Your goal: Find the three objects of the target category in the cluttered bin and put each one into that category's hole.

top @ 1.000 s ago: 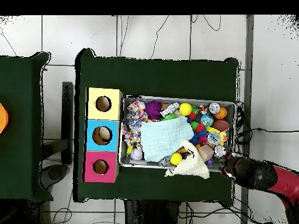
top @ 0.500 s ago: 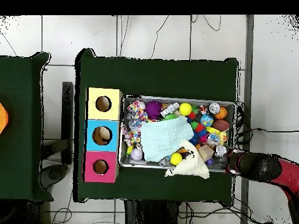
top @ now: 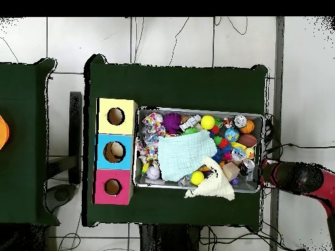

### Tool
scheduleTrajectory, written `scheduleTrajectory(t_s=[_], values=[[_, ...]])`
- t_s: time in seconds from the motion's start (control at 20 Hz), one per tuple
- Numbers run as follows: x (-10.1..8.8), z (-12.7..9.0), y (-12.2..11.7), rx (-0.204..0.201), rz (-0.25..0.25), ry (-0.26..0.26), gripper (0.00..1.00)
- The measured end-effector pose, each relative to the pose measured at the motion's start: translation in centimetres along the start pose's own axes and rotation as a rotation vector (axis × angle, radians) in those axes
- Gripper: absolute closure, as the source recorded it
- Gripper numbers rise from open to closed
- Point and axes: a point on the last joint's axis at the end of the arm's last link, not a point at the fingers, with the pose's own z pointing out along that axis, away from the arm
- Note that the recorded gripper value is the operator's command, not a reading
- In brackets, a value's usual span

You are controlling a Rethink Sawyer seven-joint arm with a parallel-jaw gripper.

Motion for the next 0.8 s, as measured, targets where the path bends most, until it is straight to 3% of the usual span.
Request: scheduleTrajectory(t_s=[0.25,0.8], values=[[0.17,-0.04,-0.59,-0.026,-0.022,-0.014,0.0],[0.2,-0.05,-0.65,-0.029,-0.028,-0.015,0.0]])
